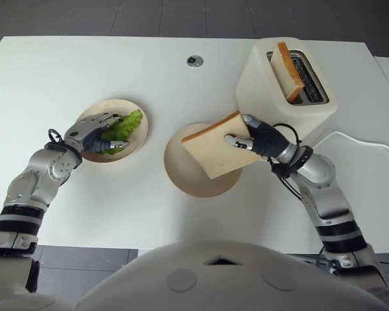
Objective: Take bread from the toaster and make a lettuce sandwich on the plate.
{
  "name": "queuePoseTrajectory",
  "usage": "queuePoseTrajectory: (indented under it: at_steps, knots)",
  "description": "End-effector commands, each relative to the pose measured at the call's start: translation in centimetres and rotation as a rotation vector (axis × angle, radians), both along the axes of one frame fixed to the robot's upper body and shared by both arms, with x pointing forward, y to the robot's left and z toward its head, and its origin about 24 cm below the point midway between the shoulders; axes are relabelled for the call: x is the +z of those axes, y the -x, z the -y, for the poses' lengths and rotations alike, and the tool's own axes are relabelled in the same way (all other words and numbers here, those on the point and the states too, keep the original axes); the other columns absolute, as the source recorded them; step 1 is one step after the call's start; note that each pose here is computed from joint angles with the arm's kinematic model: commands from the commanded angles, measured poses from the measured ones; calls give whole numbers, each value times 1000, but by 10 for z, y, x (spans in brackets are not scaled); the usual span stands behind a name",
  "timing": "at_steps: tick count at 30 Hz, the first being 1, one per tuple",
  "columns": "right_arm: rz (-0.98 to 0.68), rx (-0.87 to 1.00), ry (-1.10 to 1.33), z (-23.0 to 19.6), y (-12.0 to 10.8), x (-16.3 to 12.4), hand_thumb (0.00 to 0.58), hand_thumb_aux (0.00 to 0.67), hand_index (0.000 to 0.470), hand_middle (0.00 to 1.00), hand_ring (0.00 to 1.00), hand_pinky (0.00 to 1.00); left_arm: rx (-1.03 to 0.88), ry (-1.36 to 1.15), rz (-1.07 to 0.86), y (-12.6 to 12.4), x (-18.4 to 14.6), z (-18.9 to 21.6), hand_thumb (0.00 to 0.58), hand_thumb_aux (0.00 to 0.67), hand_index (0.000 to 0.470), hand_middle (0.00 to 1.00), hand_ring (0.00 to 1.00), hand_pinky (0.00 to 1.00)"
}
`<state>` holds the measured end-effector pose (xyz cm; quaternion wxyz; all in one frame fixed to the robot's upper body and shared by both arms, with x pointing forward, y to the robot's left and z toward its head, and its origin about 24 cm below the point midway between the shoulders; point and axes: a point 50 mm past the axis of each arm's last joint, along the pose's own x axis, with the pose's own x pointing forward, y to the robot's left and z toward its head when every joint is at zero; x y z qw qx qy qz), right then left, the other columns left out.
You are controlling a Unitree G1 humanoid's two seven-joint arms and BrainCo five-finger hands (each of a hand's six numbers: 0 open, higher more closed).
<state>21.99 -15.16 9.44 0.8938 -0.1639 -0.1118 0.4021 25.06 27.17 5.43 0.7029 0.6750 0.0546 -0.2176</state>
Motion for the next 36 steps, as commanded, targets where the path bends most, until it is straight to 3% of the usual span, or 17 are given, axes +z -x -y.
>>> queuePoseTrajectory:
  at_steps: [1,2,3,4,6,8,9,10,11,12,13,14,15,25,36]
  knots:
    - [-14,3,32,-4,-1,-9,580,670,470,1000,1000,1000,13,-37,-23,-2,-2,-5,334,234,164,0,0,0]
    - [-14,-5,52,-5,-2,-12,580,670,470,1000,1000,1000,14,-35,-21,-2,-2,-4,445,347,243,0,0,0]
    - [-16,-9,70,-6,-3,-15,580,670,470,1000,1000,1000,12,-32,-19,-2,-2,-4,458,363,254,0,0,0]
    - [-22,-7,98,-8,-3,-19,580,670,470,1000,1000,1000,1,-21,-14,-3,-2,-1,501,423,297,0,0,0]
    - [-26,7,142,-10,-1,-26,580,670,470,1000,1000,1000,-35,8,14,-4,2,6,580,657,461,0,0,0]
    - [-5,-7,159,-10,-1,-26,580,667,468,1000,1000,1000,-77,35,77,-7,11,14,580,670,470,0,0,0]
    - [9,-15,162,-10,-2,-25,563,554,389,988,988,988,-94,52,118,-9,18,18,580,670,470,0,0,0]
    - [25,-19,163,-10,-3,-24,517,449,315,886,886,886,-111,70,159,-10,24,21,580,670,470,0,0,0]
    - [41,-22,165,-10,-3,-22,62,37,26,576,576,576,-128,93,191,-12,30,25,580,670,470,0,0,0]
    - [50,-24,169,-11,-3,-21,0,0,0,329,329,329,-145,115,213,-12,33,28,580,670,470,0,0,0]
    - [61,-27,173,-11,-3,-21,0,0,0,208,208,208,-158,134,228,-12,35,31,580,670,470,0,0,0]
    - [79,-39,179,-11,-4,-20,0,0,0,16,16,16,-170,154,244,-12,37,33,580,670,470,0,0,0]
    - [105,-56,187,-10,-5,-19,0,0,0,0,0,0,-177,171,259,-11,39,35,580,670,470,0,0,0]
    - [381,-164,220,-10,-16,-3,0,0,0,0,0,0,-237,303,337,-10,46,48,580,670,470,0,0,0]
    - [462,-212,-16,-9,-13,28,0,0,0,0,0,0,-473,697,324,6,47,111,580,670,470,0,0,0]
